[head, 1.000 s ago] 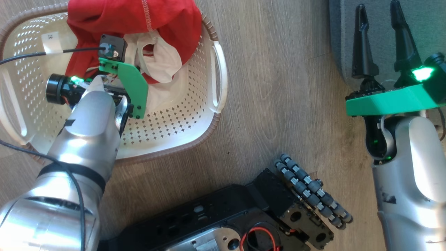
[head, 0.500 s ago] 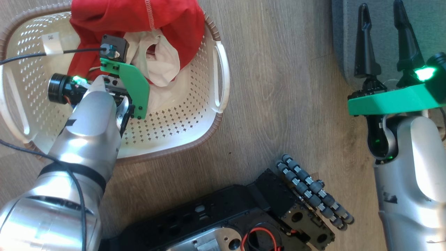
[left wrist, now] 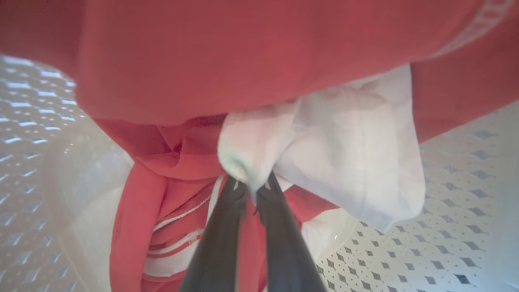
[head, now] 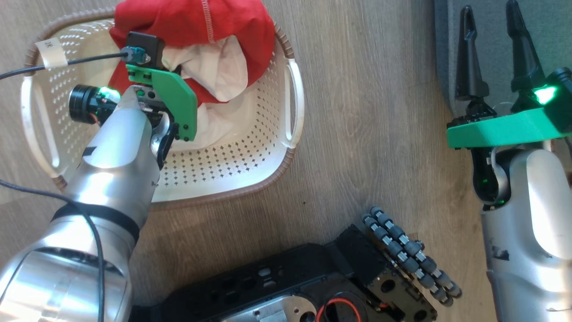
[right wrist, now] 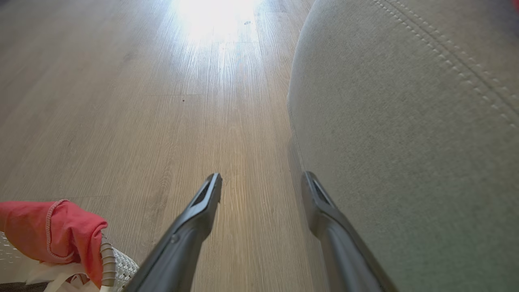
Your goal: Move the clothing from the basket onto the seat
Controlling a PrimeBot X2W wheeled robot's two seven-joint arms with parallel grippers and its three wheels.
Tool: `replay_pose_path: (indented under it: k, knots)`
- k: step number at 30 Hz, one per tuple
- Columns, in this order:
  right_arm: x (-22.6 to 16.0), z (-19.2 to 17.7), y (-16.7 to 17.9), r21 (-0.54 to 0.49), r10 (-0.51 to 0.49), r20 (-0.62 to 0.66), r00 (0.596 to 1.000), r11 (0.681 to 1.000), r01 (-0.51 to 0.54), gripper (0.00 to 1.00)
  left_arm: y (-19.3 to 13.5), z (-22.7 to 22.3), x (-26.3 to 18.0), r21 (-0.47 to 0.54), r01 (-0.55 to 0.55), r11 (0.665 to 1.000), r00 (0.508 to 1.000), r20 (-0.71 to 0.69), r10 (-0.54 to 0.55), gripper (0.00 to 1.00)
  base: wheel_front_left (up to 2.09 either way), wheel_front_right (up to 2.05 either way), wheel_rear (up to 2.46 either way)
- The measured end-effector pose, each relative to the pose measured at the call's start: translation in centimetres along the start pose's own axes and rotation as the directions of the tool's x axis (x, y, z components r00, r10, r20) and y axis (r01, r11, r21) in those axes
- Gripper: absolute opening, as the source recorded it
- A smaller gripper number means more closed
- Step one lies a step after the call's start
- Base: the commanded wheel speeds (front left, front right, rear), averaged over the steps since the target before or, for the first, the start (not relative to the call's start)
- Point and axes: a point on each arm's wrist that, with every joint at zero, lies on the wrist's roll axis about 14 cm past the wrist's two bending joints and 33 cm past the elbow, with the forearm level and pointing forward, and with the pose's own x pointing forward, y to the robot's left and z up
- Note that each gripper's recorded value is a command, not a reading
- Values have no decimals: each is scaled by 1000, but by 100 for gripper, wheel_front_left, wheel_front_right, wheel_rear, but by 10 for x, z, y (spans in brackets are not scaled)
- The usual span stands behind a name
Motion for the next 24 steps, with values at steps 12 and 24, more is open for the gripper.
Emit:
replay_pose_path:
  k: [12,24]
  knots:
    - [-9,26,6,10,7,54,999,1000,-8,100,-7,40,-46,-88,23,996,979,206,-5,0,0,0,0]
    - [-42,73,15,14,25,143,989,1000,-27,100,2,73,-148,-205,-13,979,898,427,102,0,0,0,0]
